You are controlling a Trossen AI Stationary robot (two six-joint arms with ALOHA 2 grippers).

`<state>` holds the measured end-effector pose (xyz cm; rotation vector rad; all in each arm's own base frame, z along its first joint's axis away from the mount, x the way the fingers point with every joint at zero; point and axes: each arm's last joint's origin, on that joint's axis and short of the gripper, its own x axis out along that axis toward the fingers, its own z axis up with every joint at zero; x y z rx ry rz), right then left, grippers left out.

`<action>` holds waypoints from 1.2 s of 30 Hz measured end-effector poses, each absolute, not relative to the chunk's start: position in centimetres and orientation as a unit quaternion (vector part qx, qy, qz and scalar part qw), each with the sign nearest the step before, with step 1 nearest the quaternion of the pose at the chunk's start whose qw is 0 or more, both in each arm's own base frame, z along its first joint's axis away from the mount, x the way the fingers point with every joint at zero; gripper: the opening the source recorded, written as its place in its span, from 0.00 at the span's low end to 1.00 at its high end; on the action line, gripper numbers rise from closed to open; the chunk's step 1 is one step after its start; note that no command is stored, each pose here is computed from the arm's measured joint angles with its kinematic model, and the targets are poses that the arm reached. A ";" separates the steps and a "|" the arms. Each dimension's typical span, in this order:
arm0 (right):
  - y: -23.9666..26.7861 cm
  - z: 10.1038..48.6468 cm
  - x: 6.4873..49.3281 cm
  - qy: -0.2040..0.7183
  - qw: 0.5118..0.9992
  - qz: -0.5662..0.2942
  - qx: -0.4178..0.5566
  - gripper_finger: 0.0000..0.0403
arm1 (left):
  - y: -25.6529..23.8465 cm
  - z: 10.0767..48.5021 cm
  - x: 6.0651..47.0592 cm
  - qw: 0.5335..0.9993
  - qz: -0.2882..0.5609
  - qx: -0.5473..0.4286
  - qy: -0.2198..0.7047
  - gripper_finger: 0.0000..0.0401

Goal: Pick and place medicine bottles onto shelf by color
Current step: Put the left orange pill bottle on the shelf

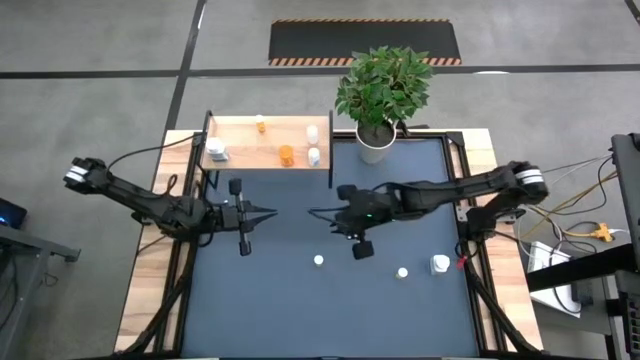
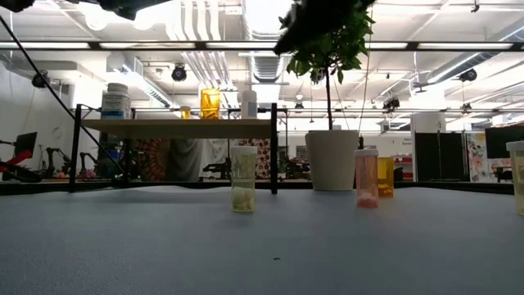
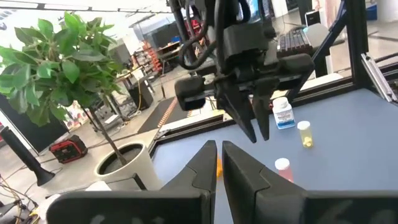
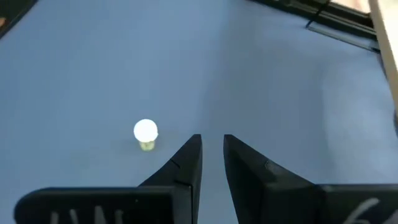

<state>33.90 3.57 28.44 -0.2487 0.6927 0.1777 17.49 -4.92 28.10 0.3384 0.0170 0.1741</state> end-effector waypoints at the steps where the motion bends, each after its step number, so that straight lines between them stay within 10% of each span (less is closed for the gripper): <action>1: 3.5 27.9 33.4 0.329 0.934 0.078 -0.115 0.14 | -5.0 28.1 17.6 0.982 0.087 0.166 0.005 0.02; 16: 2.4 24.6 25.2 0.175 0.971 0.039 -0.161 0.14 | -6.1 25.2 20.7 0.993 0.091 0.051 0.054 0.02; 27: 1.9 23.5 21.7 0.146 0.967 0.037 -0.206 0.14 | -4.2 24.1 20.7 0.937 0.320 0.094 0.105 0.00; 36: 1.5 22.0 20.0 0.150 0.961 0.042 -0.227 0.14 | 0.4 24.7 21.0 0.941 0.308 0.084 0.116 0.00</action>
